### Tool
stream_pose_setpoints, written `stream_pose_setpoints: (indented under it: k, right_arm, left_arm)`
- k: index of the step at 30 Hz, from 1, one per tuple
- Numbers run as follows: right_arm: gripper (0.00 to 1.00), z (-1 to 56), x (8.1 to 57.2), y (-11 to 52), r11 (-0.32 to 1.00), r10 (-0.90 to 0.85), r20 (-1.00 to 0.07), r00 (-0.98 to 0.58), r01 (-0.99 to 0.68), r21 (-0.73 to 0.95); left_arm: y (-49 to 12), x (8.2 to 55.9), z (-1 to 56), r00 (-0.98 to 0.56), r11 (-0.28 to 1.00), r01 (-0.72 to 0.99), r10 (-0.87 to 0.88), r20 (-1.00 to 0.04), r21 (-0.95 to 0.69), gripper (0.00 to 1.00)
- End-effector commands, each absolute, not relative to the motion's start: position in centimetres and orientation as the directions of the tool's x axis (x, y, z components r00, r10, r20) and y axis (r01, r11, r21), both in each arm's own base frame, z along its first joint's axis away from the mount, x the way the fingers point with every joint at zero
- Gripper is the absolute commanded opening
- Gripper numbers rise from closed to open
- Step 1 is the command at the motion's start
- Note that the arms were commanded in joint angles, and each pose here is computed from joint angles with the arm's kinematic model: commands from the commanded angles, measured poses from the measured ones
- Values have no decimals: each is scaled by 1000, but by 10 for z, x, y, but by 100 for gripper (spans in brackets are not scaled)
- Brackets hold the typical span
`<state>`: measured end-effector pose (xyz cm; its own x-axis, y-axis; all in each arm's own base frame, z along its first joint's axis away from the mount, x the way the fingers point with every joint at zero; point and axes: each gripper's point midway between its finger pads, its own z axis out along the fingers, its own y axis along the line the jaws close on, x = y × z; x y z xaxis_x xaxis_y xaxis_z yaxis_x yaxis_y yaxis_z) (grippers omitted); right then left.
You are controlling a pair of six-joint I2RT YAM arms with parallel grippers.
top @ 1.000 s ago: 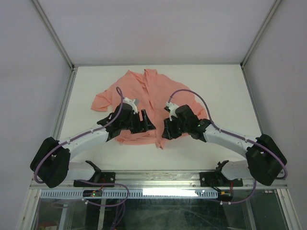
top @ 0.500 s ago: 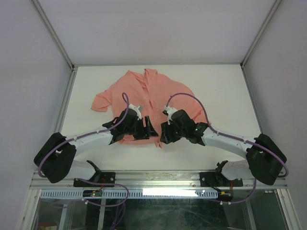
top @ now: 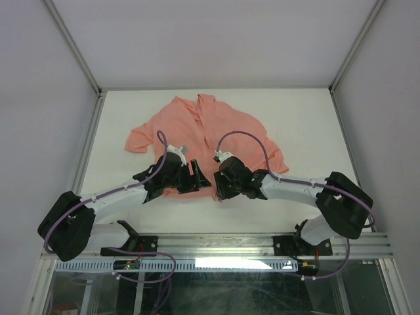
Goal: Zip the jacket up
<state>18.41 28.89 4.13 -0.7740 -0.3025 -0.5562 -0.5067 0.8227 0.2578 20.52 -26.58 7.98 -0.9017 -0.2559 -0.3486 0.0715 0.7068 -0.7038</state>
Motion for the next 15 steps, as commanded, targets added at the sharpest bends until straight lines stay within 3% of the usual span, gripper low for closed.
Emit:
stream_pose_setpoints:
  k: [1, 8, 15]
  right_arm:
    - [32, 51, 204, 299, 850, -229, -615, -755, -463, 252]
    - [0, 56, 198, 301, 814, -162, -651, -742, -474, 337]
    - [0, 100, 191, 309, 638, 11, -728, -686, -555, 533]
  left_arm:
    - [-267, 213, 95, -876, 677, 92, -295, -383, -731, 67]
    - [-275, 212, 106, -877, 638, 120, -291, -382, -761, 67]
    - [-280, 215, 123, -860, 567, 130, -343, -377, -813, 65]
